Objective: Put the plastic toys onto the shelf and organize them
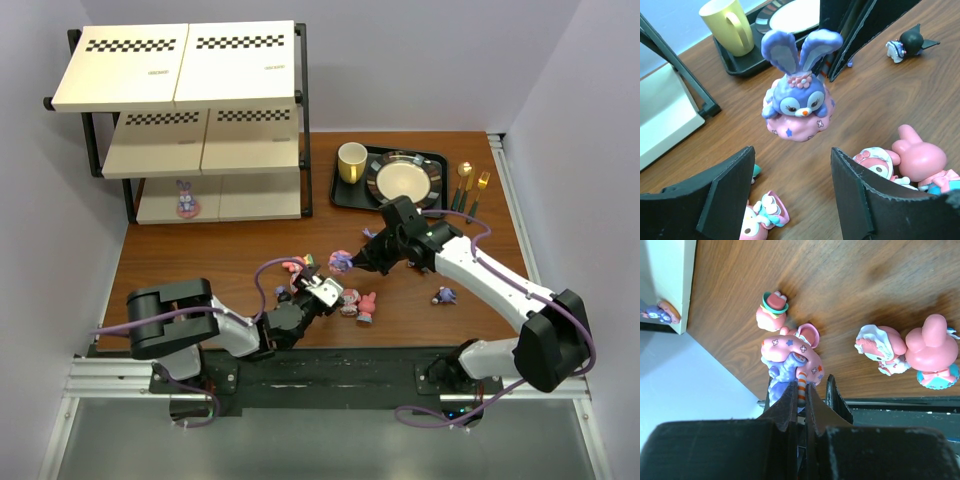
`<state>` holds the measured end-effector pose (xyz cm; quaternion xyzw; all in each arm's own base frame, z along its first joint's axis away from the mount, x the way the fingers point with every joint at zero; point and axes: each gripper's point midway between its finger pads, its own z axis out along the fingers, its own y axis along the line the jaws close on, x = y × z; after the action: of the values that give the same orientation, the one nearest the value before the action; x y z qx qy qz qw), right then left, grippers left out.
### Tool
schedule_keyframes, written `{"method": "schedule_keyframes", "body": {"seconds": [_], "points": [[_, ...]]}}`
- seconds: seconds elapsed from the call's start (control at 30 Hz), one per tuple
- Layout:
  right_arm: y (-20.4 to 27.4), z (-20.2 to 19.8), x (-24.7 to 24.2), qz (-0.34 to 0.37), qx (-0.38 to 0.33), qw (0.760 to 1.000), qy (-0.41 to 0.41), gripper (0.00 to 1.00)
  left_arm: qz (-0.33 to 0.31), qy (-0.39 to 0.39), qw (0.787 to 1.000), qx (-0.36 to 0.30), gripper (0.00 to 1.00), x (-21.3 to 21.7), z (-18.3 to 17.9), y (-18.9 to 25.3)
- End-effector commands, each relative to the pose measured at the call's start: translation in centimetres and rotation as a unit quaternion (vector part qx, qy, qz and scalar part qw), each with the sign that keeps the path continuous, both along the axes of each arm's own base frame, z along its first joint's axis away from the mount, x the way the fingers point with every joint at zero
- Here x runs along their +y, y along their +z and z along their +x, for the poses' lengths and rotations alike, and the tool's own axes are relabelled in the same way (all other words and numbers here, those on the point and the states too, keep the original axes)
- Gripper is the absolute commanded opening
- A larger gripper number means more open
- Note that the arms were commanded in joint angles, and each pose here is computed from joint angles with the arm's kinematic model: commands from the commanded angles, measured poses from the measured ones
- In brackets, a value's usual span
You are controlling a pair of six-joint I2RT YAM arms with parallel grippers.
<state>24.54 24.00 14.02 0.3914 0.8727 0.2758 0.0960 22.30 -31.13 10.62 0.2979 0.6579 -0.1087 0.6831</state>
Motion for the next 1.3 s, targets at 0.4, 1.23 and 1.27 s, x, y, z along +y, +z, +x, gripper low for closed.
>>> {"method": "schedule_keyframes", "body": {"seconds": [0.4,1.23,1.27], "points": [[0.4,0.2,0.6,0.019,-0.014,1.0,-0.014,0.0,-0.279,-0.052,0.957,-0.057,0.68,-1.4,-1.4,12.4],[0.7,-0.4,2.3,0.041,-0.016,0.999,-0.012,0.0,-0.302,0.023,0.95,-0.075,0.64,-1.4,0.8,12.0],[0.8,-0.4,2.4,0.043,-0.016,0.999,-0.011,0.0,-0.305,0.028,0.949,-0.075,0.67,-1.2,0.9,12.0]]}}
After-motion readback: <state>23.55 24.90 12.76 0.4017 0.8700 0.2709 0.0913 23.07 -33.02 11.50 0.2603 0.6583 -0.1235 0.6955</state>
